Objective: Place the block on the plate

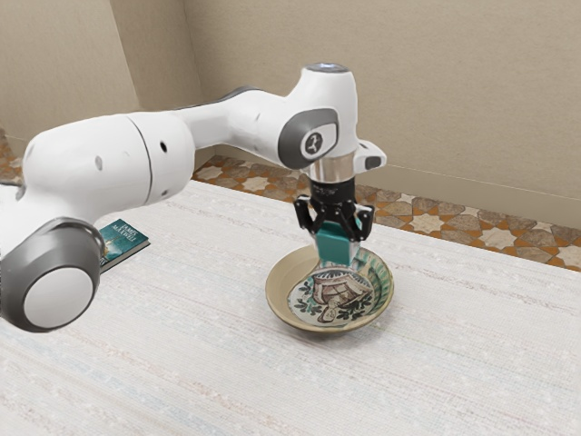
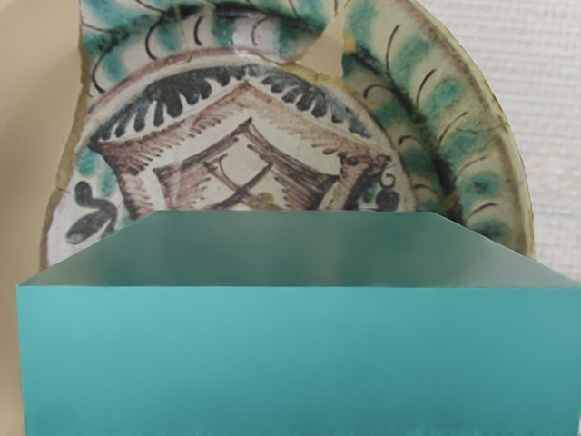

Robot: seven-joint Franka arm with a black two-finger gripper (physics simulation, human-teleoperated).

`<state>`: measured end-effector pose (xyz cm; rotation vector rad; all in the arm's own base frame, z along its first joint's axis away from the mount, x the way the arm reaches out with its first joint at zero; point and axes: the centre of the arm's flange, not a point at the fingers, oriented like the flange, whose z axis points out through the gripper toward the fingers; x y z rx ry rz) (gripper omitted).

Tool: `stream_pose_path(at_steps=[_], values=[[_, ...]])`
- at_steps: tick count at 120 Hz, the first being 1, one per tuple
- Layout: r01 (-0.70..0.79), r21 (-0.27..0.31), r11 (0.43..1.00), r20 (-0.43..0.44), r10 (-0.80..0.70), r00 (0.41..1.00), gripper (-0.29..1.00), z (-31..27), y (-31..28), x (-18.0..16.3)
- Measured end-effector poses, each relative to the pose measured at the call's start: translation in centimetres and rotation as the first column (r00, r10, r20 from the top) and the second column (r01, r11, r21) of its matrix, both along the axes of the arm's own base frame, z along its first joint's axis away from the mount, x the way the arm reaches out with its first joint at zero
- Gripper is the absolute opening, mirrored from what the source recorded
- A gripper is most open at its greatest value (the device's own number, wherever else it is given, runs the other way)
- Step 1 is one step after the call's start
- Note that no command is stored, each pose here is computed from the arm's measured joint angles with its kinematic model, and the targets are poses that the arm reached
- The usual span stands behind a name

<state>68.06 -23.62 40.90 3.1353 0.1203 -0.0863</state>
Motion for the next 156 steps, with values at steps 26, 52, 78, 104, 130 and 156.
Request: stream_pose_path(at_steps=[26, 52, 78, 104, 130, 156], values=[[-0.063, -0.020, 0.998, -0.046, 0.062, 0.997, 0.39, -1.3, 2.2, 0.5], [-0.098, -0.026, 0.995, -0.080, 0.096, 0.992, 0.39, -4.2, 3.6, 1.1], [-0.106, -0.030, 0.994, -0.112, 0.102, 0.988, 0.39, -7.7, 3.3, 1.4], [-0.114, -0.046, 0.992, -0.153, 0.105, 0.983, 0.39, -11.4, 3.0, 1.5], [-0.108, -0.063, 0.992, -0.157, 0.097, 0.983, 0.50, -12.0, 2.7, 1.6], [-0.101, -0.074, 0.992, -0.148, 0.089, 0.985, 0.63, -11.4, 2.7, 1.7]])
